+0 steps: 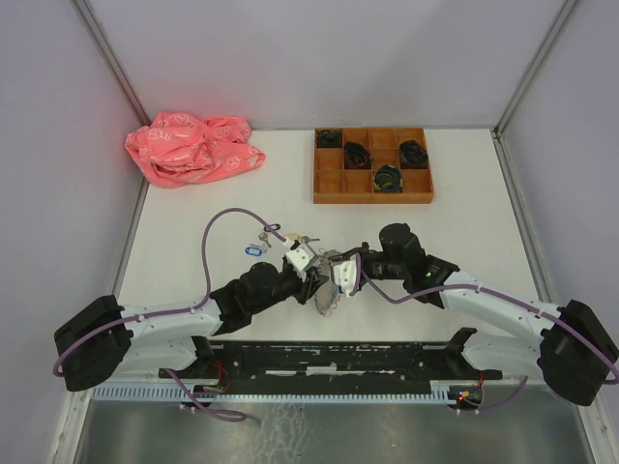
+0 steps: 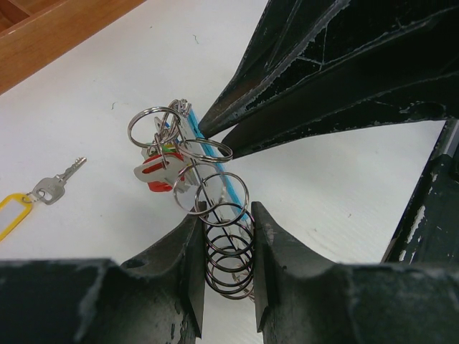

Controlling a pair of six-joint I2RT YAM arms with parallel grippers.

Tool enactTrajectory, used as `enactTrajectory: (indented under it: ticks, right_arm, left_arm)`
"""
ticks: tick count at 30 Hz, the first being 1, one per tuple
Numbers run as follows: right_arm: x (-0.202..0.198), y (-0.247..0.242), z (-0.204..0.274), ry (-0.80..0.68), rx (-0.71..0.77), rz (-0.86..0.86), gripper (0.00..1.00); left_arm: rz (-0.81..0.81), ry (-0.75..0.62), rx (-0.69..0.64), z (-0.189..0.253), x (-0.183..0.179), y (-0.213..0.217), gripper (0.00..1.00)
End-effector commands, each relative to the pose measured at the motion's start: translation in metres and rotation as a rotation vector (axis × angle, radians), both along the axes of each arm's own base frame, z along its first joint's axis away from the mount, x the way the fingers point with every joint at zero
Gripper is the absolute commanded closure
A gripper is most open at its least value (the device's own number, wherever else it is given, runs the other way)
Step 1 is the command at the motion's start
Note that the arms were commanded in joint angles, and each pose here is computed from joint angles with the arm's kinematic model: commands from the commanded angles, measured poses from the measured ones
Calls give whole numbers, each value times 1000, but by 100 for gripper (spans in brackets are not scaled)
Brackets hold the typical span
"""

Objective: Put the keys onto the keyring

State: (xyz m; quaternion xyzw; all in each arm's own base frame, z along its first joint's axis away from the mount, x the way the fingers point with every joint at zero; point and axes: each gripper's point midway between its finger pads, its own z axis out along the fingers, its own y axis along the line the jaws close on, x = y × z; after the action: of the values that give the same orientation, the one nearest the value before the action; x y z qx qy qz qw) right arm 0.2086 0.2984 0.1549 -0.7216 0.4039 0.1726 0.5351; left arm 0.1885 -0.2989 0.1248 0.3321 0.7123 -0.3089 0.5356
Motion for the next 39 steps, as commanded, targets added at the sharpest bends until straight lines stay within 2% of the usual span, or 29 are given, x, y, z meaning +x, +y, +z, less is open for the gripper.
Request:
enactTrajectory:
  ticks: [1,10,19,28,39]
  right_arm:
    - [4,3,26,-53,42,-7,78]
    - [6,9,35,-16,100,-28,78]
    - [-1,11,27,-18,99,10,66]
    - [-8,10,16,-19,47,45,61]
    - [-1,16,13,-57,37,18,62]
  left_arm:
    - [-22,-84,-66,35,4,-11,97]
    - [-30,-85,-62,35,3,-12,97]
    - [-36,-80,-69,37,3,-14,97]
    - [-35,-78,-70,37,3,-14,97]
    - [-43,-75,-74,38,2,-15,97]
